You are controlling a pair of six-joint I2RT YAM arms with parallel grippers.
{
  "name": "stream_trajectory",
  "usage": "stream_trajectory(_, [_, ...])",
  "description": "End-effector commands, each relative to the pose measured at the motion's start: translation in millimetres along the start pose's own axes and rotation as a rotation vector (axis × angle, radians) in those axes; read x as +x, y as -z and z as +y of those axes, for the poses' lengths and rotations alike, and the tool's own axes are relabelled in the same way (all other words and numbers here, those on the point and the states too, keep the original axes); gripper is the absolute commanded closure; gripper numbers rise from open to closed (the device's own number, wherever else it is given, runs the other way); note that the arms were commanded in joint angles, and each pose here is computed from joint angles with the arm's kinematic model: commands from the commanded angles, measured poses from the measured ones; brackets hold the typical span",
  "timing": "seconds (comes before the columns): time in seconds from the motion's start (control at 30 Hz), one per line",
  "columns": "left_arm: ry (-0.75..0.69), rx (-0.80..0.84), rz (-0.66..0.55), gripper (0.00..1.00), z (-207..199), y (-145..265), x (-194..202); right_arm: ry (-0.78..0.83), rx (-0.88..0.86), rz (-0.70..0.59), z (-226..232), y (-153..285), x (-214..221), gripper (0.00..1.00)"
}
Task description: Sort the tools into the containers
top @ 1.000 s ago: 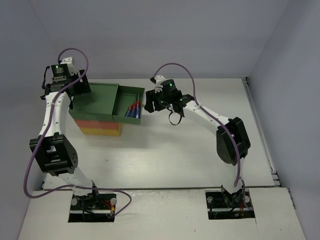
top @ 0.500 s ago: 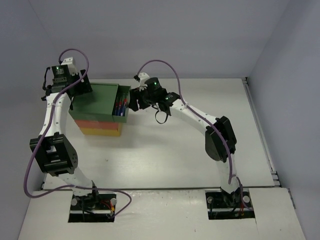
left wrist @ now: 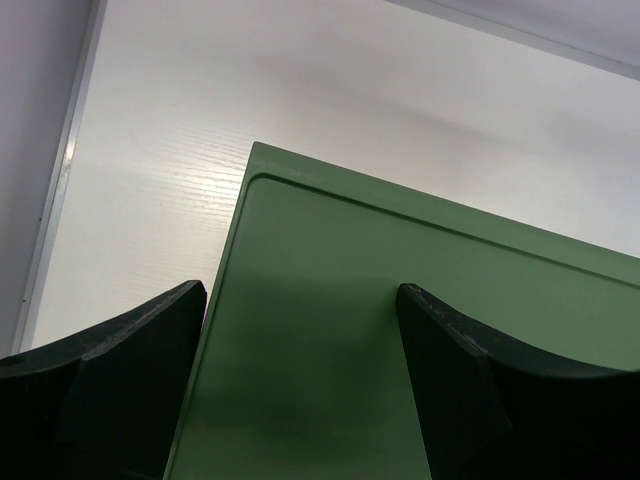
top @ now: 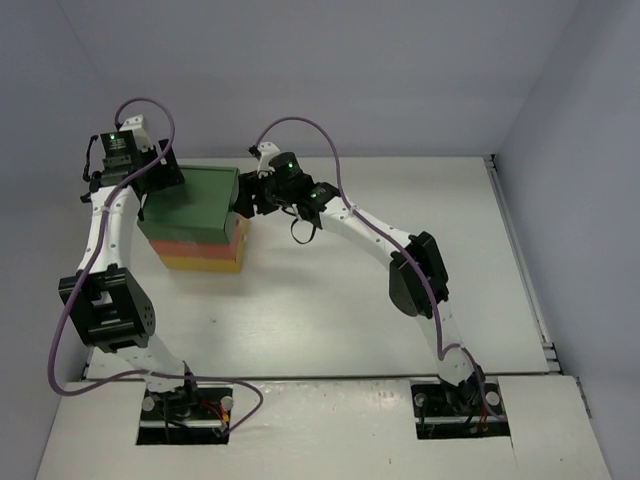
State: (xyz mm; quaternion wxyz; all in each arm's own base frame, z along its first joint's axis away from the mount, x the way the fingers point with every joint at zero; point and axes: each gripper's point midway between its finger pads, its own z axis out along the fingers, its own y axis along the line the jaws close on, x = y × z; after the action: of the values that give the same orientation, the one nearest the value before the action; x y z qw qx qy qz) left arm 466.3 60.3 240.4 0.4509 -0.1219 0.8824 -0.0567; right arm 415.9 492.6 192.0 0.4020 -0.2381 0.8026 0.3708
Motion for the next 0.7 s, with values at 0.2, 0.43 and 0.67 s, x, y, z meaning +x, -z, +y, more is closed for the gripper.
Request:
stream_trajectory(0.2, [0.022,0.062,-0.024,0.26,-15.4,13.8,-6.7,0.010,-0.086,-0.149,44.6,12.4,-55.0,0.40])
stream_trajectory(0.43, [0.000,0.002,-0.113,0.26,-10.9,57.7,-44.0,0.045,0.066,-0.226,5.4,76.0,-85.9,0.39])
stream_trajectory(0.67, [-0.012,-0.020,-0.332,0.26,-24.4,172.6,-86.0,0.060,0.213,-0.403,-32.7,220.3,-135.4,0.32])
